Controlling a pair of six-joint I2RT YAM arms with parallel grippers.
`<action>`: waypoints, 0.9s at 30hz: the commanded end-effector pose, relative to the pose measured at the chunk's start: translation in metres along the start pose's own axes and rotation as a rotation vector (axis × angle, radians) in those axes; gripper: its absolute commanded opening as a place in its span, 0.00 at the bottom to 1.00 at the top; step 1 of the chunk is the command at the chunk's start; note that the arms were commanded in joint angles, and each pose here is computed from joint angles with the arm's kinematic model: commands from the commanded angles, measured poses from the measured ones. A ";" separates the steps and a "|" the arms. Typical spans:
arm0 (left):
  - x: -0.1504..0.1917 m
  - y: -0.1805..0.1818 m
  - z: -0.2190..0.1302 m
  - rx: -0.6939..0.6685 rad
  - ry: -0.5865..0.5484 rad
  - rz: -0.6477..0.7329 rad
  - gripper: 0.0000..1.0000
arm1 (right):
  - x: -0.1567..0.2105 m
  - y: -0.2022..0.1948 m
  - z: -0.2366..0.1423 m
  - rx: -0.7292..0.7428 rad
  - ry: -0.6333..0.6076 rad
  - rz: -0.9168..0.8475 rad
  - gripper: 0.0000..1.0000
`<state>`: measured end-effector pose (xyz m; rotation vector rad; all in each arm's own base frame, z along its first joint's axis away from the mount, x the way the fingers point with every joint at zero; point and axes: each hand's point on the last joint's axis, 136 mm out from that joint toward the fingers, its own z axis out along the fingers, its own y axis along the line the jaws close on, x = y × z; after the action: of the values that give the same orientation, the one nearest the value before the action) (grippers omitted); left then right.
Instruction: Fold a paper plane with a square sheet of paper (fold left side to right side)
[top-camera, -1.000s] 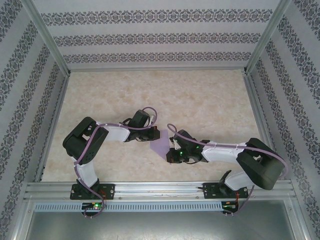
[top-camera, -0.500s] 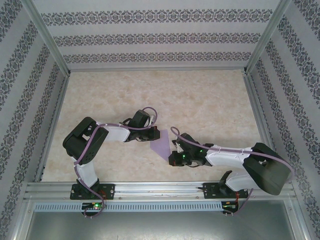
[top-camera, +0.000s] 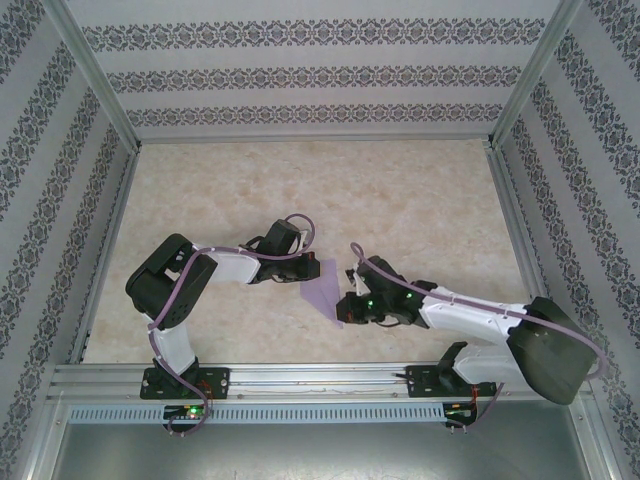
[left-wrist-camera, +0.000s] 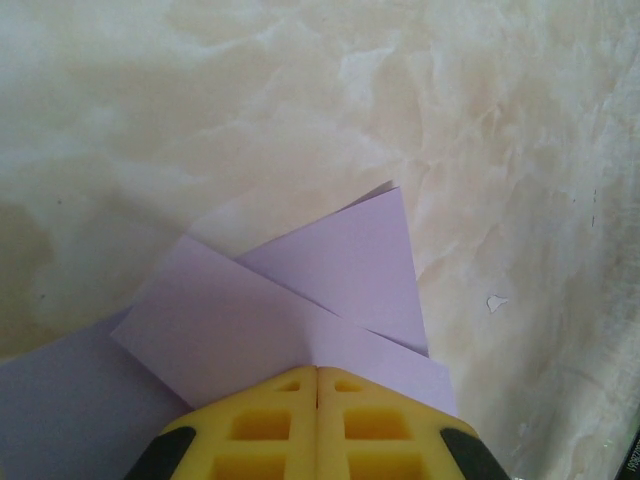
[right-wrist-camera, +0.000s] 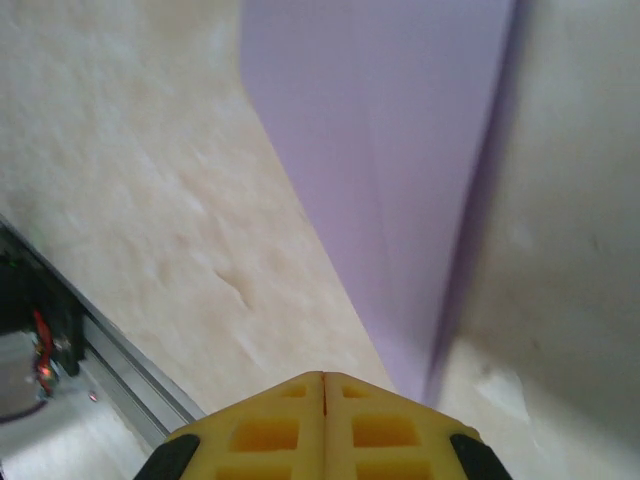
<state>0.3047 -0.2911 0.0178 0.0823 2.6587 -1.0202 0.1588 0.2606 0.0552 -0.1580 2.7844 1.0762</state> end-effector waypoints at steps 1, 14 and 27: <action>0.034 0.053 0.005 -0.208 0.077 -0.057 0.05 | -0.029 0.018 0.004 -0.043 -0.055 -0.046 0.00; 0.033 0.050 0.006 -0.201 0.079 -0.052 0.05 | -0.081 0.003 0.047 0.034 -0.125 -0.047 0.00; 0.035 0.057 0.007 -0.229 0.083 -0.055 0.05 | -0.048 -0.024 0.063 0.084 -0.004 -0.006 0.00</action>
<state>0.3051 -0.2908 0.0177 0.0811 2.6574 -1.0128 0.2321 0.2972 0.0166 -0.1227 2.7541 0.9860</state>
